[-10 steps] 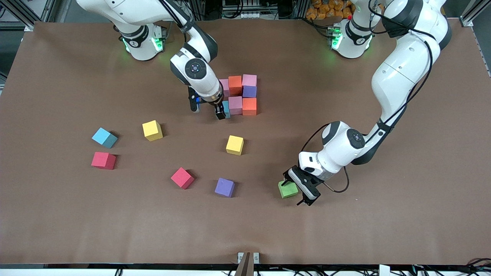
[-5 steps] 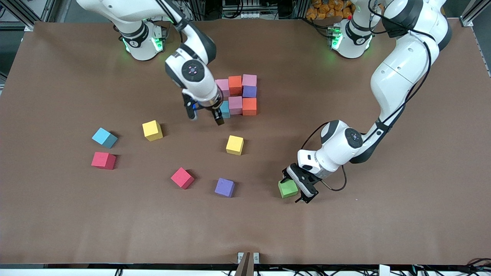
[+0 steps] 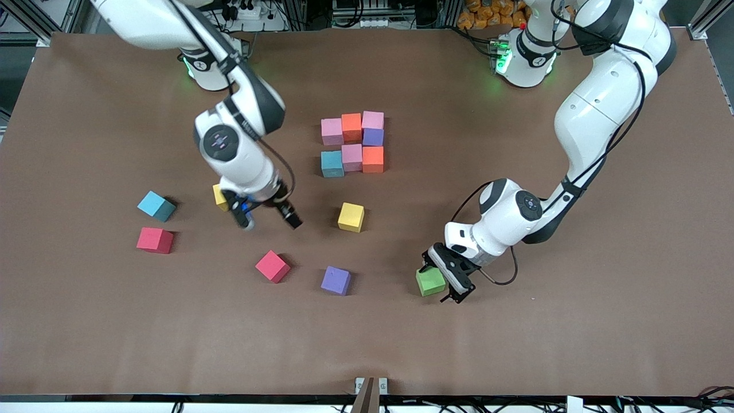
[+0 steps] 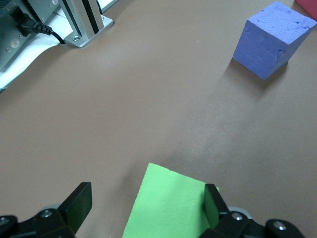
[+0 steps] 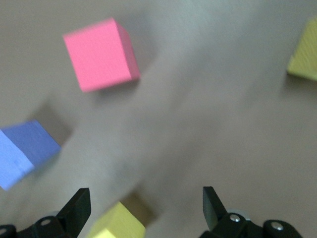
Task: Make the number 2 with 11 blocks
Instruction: 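Move the right gripper to the red cube while the left gripper grasps green, then close the right gripper on the red cube and lift it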
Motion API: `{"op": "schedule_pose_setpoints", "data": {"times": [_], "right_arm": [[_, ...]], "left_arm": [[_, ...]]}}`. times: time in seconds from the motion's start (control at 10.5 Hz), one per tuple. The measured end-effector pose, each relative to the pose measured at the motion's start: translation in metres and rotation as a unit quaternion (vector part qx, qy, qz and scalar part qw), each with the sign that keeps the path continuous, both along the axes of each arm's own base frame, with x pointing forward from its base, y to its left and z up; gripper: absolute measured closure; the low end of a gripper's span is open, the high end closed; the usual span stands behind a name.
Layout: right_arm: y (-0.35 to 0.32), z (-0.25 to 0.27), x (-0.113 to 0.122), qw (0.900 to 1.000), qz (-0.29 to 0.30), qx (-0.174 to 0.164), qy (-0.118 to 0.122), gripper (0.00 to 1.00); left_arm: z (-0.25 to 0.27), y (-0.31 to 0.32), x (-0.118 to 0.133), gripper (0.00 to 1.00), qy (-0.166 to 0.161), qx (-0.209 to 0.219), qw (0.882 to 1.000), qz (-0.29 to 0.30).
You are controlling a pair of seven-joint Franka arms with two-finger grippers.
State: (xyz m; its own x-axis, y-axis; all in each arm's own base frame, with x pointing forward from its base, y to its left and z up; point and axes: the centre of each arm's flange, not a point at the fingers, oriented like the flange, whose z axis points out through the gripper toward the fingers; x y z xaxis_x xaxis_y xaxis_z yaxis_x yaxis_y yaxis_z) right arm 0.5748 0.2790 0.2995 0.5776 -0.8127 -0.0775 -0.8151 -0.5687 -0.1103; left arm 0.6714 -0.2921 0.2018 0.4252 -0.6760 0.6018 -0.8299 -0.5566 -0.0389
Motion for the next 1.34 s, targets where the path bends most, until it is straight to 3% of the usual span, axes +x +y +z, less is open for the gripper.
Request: {"op": "schedule_pose_setpoints", "data": {"times": [0.19,0.48,0.86,1.34], "right_arm": [[-0.016,-0.013,0.044,1.0,0.009,-0.022,0.002,0.0],[-0.032,-0.055,0.082,0.997,0.045,-0.064,-0.004,0.0],[-0.04,-0.075,0.096,0.995,0.075,-0.072,-0.006,0.0],[-0.031,-0.066,0.105,0.995,0.077,-0.067,-0.02,0.0]], "left_arm": [[0.011,0.001,0.002,0.0,-0.002,-0.012,1.0,0.002],[0.01,0.003,-0.003,0.0,-0.014,-0.004,0.999,-0.031],[0.002,0.006,-0.008,0.0,-0.043,0.03,0.994,-0.1],[-0.004,0.025,-0.004,0.0,-0.038,0.033,0.995,-0.091]]}}
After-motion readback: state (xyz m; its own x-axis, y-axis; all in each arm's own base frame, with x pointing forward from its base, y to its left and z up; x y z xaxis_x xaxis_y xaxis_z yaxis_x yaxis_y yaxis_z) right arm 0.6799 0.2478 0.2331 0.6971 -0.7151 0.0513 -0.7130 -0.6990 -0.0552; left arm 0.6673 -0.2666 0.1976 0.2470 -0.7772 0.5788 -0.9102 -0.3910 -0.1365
